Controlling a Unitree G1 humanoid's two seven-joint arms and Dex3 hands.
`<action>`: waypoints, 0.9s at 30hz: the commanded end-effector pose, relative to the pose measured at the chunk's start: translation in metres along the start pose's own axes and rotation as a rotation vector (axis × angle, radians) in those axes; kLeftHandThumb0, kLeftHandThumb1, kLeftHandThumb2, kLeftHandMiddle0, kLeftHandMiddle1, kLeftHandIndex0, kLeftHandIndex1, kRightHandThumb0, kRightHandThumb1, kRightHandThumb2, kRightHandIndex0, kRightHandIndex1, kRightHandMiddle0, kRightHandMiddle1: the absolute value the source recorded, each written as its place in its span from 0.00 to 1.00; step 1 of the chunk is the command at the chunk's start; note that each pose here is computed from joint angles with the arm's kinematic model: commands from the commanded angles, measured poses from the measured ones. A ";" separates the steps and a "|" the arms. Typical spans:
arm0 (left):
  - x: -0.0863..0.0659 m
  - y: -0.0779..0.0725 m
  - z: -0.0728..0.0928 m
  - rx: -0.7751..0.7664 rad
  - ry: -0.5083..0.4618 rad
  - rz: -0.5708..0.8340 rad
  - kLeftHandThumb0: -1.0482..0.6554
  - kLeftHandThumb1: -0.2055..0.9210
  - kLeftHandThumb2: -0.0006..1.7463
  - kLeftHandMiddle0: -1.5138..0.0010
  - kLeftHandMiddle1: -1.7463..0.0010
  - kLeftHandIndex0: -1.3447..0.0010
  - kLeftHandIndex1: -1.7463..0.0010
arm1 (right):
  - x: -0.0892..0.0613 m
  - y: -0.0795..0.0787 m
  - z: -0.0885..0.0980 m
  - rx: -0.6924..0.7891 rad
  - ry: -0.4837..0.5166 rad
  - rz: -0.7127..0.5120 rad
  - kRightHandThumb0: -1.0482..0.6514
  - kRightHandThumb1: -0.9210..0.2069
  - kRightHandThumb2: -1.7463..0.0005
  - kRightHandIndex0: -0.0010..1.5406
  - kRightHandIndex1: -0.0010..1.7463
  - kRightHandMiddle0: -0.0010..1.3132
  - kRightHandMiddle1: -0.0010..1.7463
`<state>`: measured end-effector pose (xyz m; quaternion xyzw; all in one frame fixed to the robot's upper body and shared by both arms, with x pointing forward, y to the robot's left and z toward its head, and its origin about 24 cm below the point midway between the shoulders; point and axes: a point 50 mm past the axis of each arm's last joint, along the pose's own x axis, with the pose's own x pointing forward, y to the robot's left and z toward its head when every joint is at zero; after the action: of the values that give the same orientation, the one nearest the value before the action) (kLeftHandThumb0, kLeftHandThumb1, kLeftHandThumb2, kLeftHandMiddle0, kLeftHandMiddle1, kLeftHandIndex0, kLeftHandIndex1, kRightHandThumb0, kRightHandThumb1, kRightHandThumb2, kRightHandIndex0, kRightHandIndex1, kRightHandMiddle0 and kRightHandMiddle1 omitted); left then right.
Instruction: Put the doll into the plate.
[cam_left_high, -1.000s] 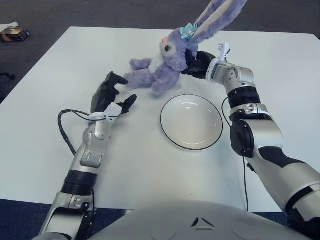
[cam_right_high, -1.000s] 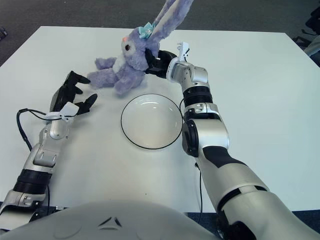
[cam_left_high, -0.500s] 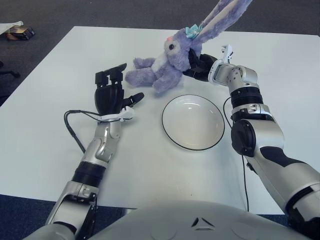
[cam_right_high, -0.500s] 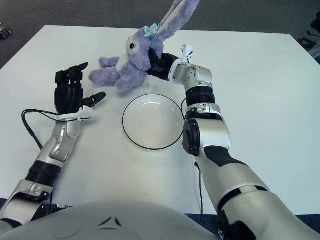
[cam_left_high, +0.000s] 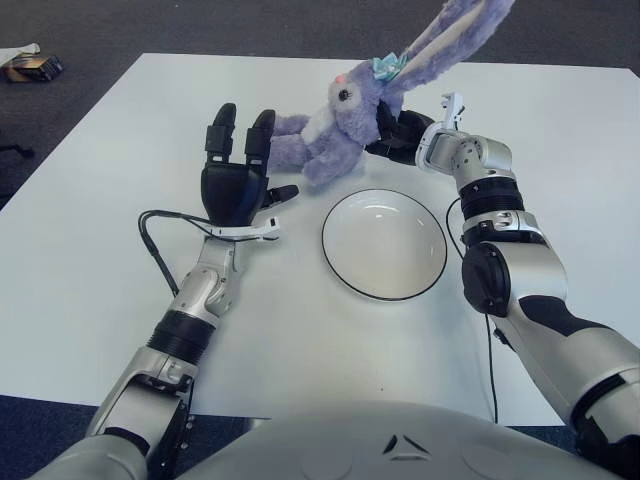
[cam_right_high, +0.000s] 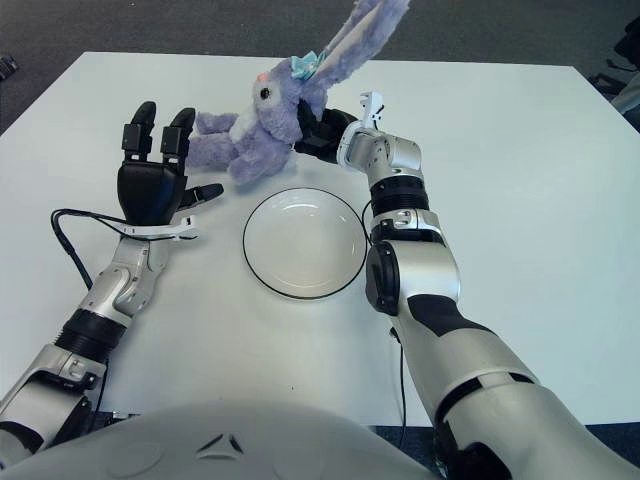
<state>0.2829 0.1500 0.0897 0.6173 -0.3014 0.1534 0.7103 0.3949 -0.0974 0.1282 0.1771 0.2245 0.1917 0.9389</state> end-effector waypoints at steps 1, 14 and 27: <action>0.007 0.001 -0.001 0.059 -0.038 0.031 0.12 0.85 0.21 1.00 0.88 1.00 0.66 | 0.000 -0.006 -0.008 -0.028 0.029 -0.019 0.37 0.40 0.36 0.74 1.00 0.37 1.00; 0.008 -0.002 0.000 0.076 -0.065 0.122 0.20 0.68 0.38 1.00 0.80 1.00 0.60 | -0.005 -0.032 -0.007 -0.175 0.039 -0.050 0.38 0.33 0.41 0.64 1.00 0.33 1.00; 0.008 -0.004 -0.002 0.023 -0.033 0.077 0.26 0.56 0.47 1.00 0.75 1.00 0.52 | -0.023 -0.054 0.004 -0.285 0.049 -0.041 0.50 0.37 0.39 0.48 1.00 0.30 0.97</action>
<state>0.2899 0.1480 0.0909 0.6111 -0.3407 0.1792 0.6916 0.3969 -0.1436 0.1190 0.0456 0.2086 0.2092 0.9543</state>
